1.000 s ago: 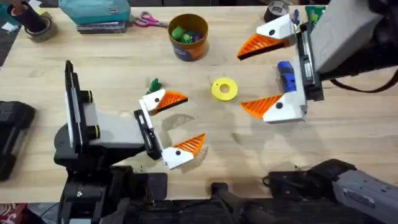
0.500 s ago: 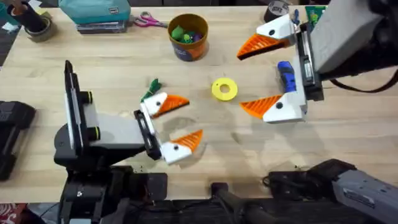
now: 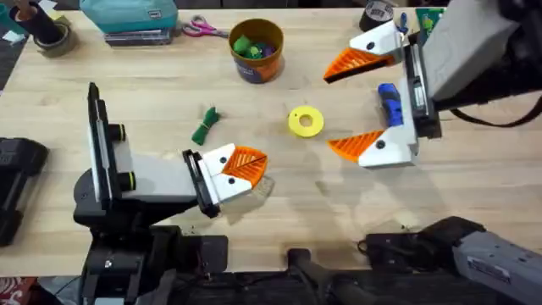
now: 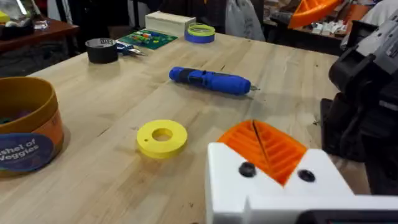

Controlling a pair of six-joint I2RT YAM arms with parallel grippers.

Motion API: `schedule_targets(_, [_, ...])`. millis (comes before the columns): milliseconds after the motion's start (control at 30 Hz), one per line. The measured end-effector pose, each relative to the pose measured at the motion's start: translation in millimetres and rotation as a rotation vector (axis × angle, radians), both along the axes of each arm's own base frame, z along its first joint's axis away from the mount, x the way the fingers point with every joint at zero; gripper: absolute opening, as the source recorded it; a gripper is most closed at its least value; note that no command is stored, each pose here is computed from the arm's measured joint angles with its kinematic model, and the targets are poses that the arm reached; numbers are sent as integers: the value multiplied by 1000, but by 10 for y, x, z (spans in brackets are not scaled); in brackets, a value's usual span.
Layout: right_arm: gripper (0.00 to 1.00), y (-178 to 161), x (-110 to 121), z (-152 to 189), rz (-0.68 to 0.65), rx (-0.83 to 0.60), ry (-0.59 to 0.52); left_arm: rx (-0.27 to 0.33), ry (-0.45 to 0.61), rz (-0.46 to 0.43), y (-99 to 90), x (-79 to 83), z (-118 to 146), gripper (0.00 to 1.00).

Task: Pick up the gripper from the table and insert it into the empty holder that is missing its gripper. Then pick up a screw, insert it into the mounting hole, and use the screwdriver to tighten it. Finally, clean up the table by picking up the vegetable and placing it into the bucket.

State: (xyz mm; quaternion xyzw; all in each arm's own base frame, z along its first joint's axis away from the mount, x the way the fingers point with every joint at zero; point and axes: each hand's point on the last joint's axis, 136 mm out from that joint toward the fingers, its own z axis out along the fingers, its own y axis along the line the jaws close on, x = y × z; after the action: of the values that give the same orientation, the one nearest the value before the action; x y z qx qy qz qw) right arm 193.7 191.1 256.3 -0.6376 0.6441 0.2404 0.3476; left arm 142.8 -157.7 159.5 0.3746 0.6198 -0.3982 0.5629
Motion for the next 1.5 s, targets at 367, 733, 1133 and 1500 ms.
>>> schedule_targets(367, [996,-731,418,-21,-763,-220,194,0,0,0,0,0,0,11])
schedule_targets(733, [996,-1275,399,88,-1170,-256,279,0,0,0,0,0,0,11])
schedule_targets(1133, [996,-1497,412,29,-1308,-261,337,0,0,0,0,0,0,10])
schedule_targets(1500, [996,-1943,767,-446,-1507,-403,491,0,0,0,0,0,0,10])
